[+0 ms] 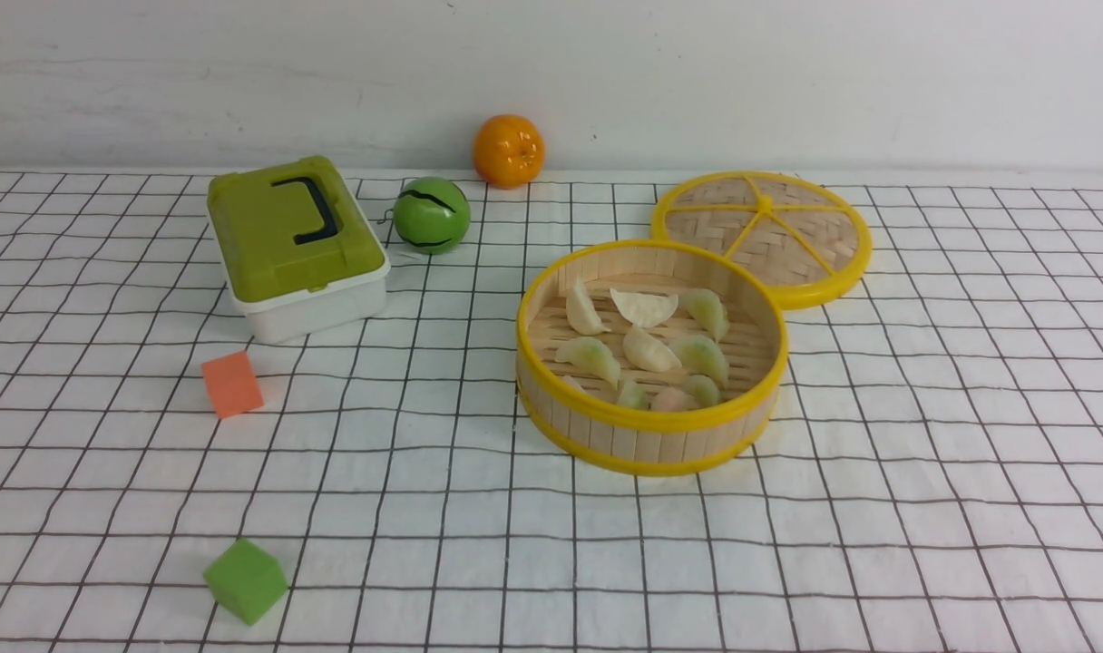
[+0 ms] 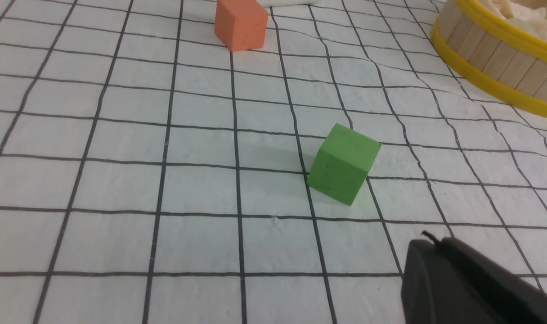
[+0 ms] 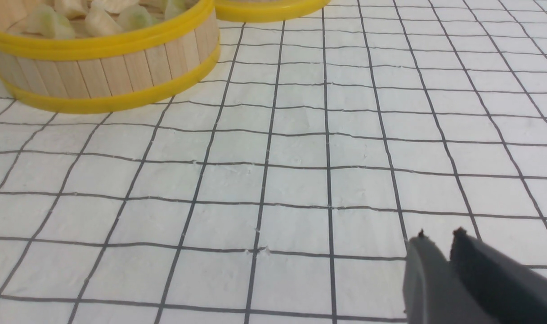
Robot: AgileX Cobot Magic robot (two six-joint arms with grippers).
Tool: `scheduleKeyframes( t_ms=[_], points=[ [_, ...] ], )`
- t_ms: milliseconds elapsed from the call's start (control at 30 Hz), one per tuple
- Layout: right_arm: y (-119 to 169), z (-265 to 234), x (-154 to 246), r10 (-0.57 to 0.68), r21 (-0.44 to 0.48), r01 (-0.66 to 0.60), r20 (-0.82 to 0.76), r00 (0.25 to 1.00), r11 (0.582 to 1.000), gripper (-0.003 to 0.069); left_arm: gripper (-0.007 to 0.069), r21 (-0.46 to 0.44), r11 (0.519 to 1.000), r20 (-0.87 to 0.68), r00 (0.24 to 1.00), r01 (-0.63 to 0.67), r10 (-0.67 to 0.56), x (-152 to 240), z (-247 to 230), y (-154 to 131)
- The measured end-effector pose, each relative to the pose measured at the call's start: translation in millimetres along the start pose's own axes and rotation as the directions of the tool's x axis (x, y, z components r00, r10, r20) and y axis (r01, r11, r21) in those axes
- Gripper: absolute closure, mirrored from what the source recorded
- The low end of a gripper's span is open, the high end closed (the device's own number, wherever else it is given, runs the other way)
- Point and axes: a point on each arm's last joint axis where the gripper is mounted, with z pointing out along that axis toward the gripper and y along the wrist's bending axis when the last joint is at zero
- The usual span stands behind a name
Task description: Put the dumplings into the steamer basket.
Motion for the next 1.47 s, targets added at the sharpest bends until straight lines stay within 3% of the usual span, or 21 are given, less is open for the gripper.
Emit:
scheduleKeyframes(
  t_ms=[1467],
  points=[
    [0.0,0.0,0.0,0.001,0.000,-0.001,0.000,1.000,1.000,0.0517,0.0627,0.000,1.000,0.000,1.000,0.001,-0.001,0.0,0.0,0.0]
  ],
)
